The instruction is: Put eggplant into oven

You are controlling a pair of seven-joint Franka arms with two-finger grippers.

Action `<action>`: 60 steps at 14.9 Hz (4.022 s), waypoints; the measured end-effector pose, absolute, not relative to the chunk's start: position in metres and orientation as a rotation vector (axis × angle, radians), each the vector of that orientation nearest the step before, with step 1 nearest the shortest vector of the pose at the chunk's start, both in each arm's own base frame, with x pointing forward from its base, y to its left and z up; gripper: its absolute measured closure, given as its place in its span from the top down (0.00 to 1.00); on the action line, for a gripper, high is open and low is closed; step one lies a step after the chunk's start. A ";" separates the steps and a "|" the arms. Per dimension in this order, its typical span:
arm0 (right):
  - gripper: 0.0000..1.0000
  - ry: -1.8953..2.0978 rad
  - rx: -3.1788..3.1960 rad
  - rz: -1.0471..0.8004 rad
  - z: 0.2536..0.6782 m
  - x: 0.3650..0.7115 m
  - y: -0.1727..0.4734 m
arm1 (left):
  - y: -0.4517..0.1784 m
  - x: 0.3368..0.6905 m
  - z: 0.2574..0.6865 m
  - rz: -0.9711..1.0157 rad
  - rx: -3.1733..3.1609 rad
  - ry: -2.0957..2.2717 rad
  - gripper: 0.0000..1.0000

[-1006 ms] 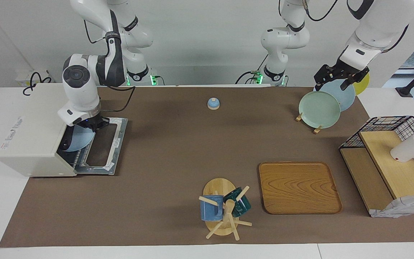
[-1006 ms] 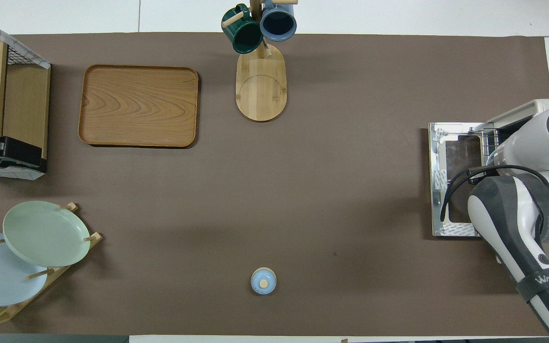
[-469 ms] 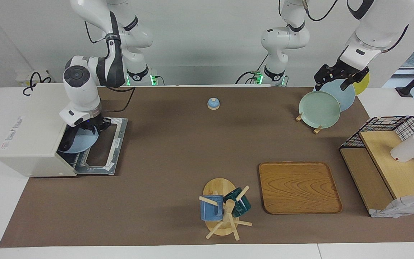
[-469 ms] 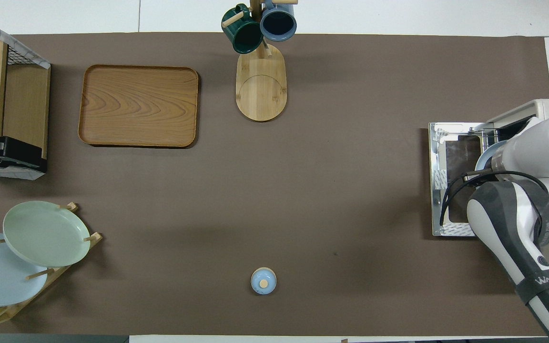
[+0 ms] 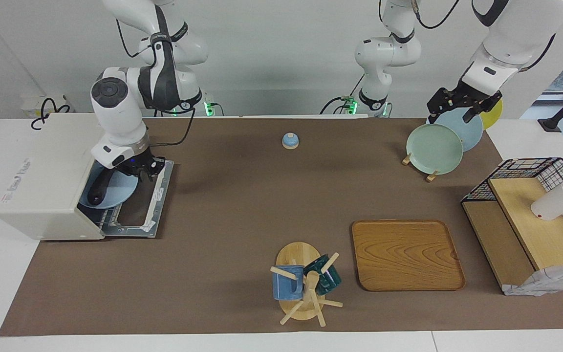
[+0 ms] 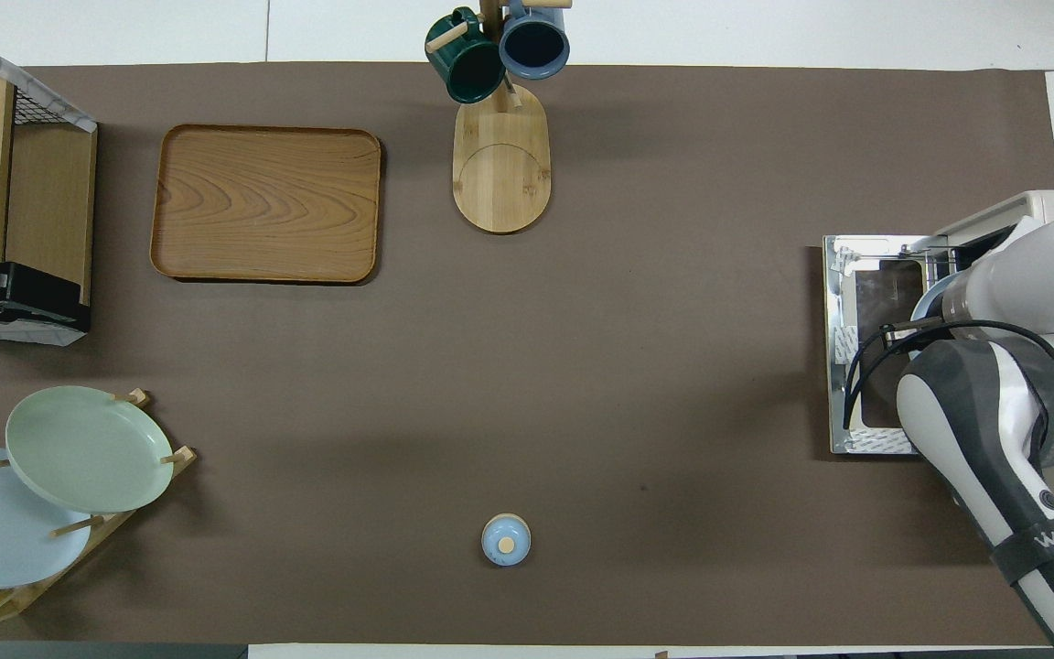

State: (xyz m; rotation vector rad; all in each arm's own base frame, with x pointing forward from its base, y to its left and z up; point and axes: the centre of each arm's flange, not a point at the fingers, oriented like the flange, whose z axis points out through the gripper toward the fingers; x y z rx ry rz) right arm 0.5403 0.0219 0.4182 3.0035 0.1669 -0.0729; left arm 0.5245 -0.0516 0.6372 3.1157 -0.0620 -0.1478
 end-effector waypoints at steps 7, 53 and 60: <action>0.01 -0.007 3.021 -0.051 0.349 0.534 0.062 | -0.052 0.524 0.637 -0.148 3.116 -0.062 1.00; 0.48 0.168 3.057 -0.285 0.581 0.566 -0.062 | -0.052 0.524 0.637 -0.148 3.116 -0.062 1.00; 1.00 0.158 3.059 -0.259 0.601 0.550 -0.031 | -0.052 0.524 0.637 -0.148 3.116 -0.062 1.00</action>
